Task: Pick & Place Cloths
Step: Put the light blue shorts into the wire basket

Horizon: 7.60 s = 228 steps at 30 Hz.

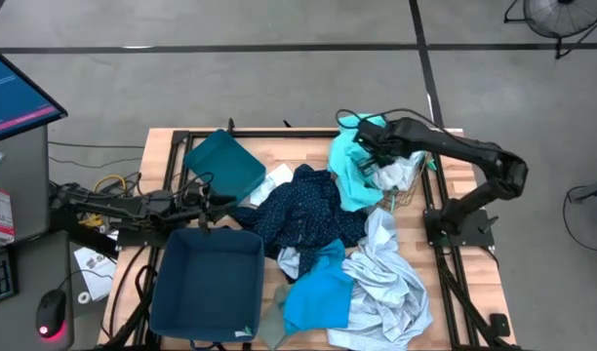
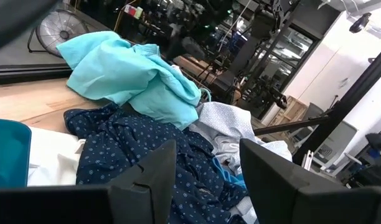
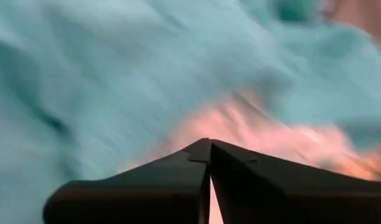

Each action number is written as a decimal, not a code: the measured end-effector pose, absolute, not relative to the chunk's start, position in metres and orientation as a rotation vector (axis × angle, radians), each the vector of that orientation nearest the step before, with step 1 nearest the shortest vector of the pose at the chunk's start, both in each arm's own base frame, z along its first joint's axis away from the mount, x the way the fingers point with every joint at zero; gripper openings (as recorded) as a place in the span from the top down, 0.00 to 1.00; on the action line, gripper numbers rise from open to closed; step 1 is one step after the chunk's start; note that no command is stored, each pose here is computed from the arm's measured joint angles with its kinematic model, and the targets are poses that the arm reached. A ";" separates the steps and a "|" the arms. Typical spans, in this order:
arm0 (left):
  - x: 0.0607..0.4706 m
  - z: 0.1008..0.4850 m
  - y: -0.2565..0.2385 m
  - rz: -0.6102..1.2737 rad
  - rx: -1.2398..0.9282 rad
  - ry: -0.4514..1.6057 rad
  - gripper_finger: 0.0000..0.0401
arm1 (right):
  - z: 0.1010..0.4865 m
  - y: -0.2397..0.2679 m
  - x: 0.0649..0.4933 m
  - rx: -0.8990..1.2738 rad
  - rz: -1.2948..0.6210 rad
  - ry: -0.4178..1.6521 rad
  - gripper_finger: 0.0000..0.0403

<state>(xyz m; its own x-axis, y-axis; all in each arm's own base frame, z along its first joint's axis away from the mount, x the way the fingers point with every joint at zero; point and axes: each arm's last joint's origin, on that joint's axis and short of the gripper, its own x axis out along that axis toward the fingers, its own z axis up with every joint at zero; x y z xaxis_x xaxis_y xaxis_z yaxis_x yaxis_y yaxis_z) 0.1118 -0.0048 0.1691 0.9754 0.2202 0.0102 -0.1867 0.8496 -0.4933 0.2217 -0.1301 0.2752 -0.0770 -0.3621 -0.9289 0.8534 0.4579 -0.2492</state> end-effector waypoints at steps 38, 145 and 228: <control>0.112 0.172 -0.005 0.215 -0.548 -0.103 0.56 | 0.220 -0.208 0.233 0.458 -0.658 1.436 0.19; 0.435 0.212 0.142 0.072 -0.052 0.320 0.98 | 0.244 -0.102 0.165 0.552 -0.671 1.056 0.97; 0.260 0.360 0.093 0.289 0.041 0.285 0.81 | 0.332 -0.120 0.176 0.093 -1.283 1.305 1.00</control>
